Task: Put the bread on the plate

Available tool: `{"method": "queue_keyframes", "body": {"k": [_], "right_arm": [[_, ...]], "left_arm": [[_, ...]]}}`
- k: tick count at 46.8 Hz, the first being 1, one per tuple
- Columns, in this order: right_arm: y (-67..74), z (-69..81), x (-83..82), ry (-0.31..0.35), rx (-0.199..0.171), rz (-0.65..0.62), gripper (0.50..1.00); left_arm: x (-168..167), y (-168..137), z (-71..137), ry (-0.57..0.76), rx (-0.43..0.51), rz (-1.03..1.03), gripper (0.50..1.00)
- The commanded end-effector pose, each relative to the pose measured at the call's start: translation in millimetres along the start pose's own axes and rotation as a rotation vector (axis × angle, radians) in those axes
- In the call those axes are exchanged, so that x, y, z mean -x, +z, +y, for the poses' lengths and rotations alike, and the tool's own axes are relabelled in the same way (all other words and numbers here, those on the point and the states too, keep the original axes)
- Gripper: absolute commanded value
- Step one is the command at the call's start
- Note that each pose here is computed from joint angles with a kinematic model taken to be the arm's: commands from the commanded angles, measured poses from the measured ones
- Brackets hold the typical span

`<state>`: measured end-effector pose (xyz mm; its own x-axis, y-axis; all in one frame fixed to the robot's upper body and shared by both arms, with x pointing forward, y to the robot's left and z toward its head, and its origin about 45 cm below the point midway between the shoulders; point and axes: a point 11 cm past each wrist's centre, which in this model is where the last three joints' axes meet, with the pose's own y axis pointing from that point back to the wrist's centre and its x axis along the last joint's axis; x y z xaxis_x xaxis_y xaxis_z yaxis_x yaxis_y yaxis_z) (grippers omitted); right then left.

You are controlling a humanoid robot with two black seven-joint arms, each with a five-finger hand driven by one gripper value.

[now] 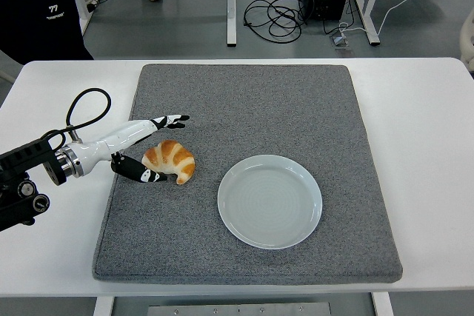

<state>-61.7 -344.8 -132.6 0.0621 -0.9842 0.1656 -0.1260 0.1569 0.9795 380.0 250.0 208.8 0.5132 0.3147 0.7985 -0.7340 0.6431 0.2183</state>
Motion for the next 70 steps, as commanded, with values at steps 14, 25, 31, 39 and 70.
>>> {"method": "queue_keyframes", "body": {"k": [14,25,31,39,70], "right_arm": [[0.0,0.0,0.0,0.0,0.0,0.0,1.0],[0.0,0.0,0.0,0.0,0.0,0.0,1.0],[0.0,0.0,0.0,0.0,0.0,0.0,1.0],[0.0,0.0,0.0,0.0,0.0,0.0,1.0],[0.0,0.0,0.0,0.0,0.0,0.0,1.0]], "left_arm": [[4.9,-6.3,-4.7,0.021,0.003,0.004,0.916],[7.4,-8.5,-7.3,0.021,-0.003,0.01,0.916],[9.3,-9.2,-8.2,0.021,-0.005,0.012,0.916],[10.8,-10.1,-11.3,0.023,0.001,0.013,0.916],[16.2,-12.7,-20.4,0.023,0.007,0.012,0.796]]}}
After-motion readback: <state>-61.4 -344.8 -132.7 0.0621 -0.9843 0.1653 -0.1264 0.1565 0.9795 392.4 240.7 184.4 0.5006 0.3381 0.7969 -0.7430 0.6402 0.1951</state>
